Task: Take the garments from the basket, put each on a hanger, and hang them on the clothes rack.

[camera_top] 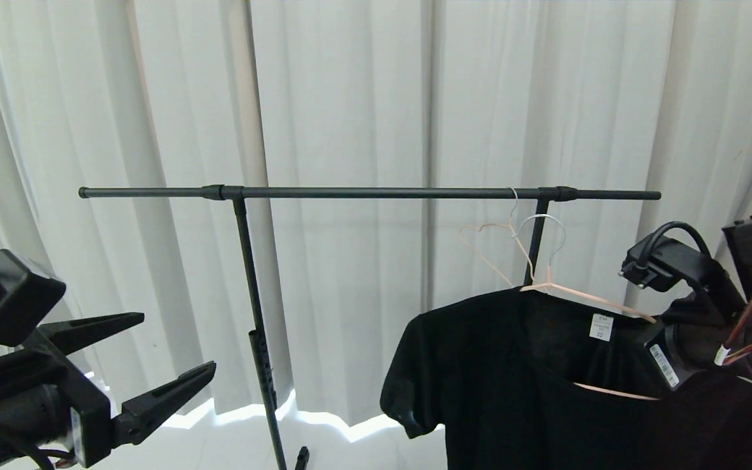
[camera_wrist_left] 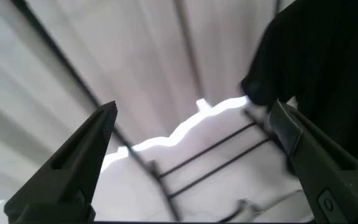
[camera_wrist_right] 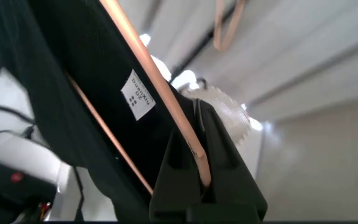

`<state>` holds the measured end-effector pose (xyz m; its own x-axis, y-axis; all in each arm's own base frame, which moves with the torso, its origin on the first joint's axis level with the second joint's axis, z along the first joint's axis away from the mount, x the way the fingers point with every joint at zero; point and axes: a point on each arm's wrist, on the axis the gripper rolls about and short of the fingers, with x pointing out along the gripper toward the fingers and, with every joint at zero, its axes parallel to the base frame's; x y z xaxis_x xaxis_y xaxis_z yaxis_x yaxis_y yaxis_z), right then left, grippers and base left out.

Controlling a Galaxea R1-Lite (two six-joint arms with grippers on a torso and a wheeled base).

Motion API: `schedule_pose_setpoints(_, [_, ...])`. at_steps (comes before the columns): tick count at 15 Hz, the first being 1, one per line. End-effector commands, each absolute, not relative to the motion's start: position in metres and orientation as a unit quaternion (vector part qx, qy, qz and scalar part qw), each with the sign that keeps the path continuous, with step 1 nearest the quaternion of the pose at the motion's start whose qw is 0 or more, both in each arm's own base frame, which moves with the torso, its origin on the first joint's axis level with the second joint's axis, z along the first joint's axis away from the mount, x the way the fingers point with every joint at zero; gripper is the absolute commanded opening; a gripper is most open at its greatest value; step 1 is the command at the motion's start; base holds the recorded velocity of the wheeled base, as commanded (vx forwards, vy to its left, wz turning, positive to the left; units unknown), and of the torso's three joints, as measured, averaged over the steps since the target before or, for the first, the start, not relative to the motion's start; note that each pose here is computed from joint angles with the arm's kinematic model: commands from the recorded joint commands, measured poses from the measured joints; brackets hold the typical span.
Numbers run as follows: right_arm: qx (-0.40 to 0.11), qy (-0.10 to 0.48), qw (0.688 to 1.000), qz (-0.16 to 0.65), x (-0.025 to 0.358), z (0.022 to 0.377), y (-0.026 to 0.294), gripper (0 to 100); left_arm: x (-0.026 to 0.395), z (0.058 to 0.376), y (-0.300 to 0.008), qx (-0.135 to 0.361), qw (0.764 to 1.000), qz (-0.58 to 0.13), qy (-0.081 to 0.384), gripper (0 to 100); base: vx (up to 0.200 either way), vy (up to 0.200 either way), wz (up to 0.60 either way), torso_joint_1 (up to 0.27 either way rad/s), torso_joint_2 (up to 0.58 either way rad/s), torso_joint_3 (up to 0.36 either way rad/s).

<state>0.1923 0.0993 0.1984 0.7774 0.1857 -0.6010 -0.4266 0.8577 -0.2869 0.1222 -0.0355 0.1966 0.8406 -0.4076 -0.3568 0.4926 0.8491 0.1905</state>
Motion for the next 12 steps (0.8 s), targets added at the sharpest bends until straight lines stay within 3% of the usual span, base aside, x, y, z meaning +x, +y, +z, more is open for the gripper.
schedule_pose_setpoints(1, [-0.212, 0.305, 0.916, 0.150, 0.2011, 0.1911, 0.1030, 0, 0.1345, 0.1928, -0.0399, 0.163, 0.942, -0.241, 0.170, 100, 0.000, 0.000, 0.00, 0.000, 0.00, 0.000])
schedule_pose_setpoints(5, [-0.207, 0.308, 0.918, 0.142, 0.2034, 0.1894, 0.1039, 0, 0.1340, 0.1928, -0.0439, 0.180, 0.936, -0.255, 0.165, 100, 0.000, 0.000, 0.00, 0.000, 0.00, 0.000])
schedule_pose_setpoints(11, [-0.207, 0.310, 0.917, 0.142, 0.2049, 0.1880, 0.1047, 0, 0.1363, 0.1911, -0.0466, 0.181, 0.932, -0.262, 0.171, 100, 0.000, 0.200, 0.00, 0.006, 0.00, -0.001])
schedule_pose_setpoints(12, [-0.207, 0.310, 0.917, 0.142, 0.2049, 0.1880, 0.1047, 0, 0.1366, 0.1908, -0.0467, 0.181, 0.932, -0.262, 0.172, 100, 0.000, 0.000, 0.00, 0.000, 0.00, 0.000])
